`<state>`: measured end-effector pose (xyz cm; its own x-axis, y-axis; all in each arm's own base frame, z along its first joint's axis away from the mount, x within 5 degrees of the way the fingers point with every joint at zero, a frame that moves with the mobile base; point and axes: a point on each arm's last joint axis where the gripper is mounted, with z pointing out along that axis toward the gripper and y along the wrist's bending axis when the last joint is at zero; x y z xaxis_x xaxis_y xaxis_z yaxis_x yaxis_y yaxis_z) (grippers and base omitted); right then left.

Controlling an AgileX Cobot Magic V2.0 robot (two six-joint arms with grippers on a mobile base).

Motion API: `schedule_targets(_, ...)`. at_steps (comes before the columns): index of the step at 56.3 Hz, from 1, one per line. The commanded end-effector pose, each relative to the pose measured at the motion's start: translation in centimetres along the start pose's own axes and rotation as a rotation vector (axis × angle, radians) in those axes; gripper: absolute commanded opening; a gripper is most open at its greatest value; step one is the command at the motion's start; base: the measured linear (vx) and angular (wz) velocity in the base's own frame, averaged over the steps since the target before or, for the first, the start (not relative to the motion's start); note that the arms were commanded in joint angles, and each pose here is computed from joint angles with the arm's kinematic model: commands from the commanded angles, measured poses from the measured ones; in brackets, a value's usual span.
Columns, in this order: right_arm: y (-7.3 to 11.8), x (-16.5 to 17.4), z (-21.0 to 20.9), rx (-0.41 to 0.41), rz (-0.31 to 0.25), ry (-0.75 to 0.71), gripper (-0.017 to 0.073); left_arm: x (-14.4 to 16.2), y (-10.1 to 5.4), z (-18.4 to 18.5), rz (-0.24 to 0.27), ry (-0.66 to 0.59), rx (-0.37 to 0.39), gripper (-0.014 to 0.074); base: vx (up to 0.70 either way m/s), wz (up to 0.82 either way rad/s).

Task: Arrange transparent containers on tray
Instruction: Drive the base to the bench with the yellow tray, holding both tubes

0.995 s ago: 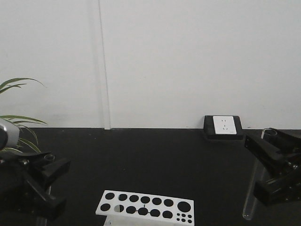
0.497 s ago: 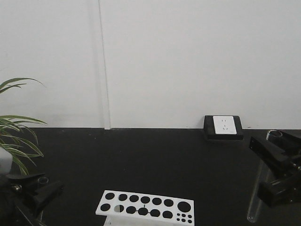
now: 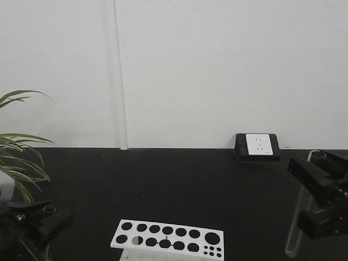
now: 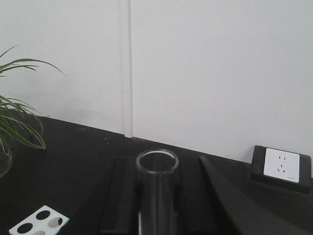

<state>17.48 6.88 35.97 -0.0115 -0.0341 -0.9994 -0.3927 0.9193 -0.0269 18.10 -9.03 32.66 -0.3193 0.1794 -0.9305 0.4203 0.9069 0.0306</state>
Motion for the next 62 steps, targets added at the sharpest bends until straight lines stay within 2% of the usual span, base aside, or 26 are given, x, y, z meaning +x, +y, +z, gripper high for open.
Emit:
schedule_targets(1, 0.32, -1.75, -0.38, -0.036, -0.01, -0.092, -0.0013, -1.62, -0.24, -0.68, -0.004, -0.109, 0.024, -0.0003, -0.01, 0.0)
schedule_targets(33, 0.32, -1.75, -0.38, -0.036, -0.01, -0.092, -0.0013, -1.62, -0.24, -0.68, -0.004, -0.109, 0.024, -0.0003, -0.12, -0.01)
schedule_targets(62, 0.32, -1.75, -0.38, -0.036, -0.01, -0.092, -0.0013, -1.62, -0.24, -0.68, -0.004, -0.109, 0.024, -0.0003, -0.24, 0.23)
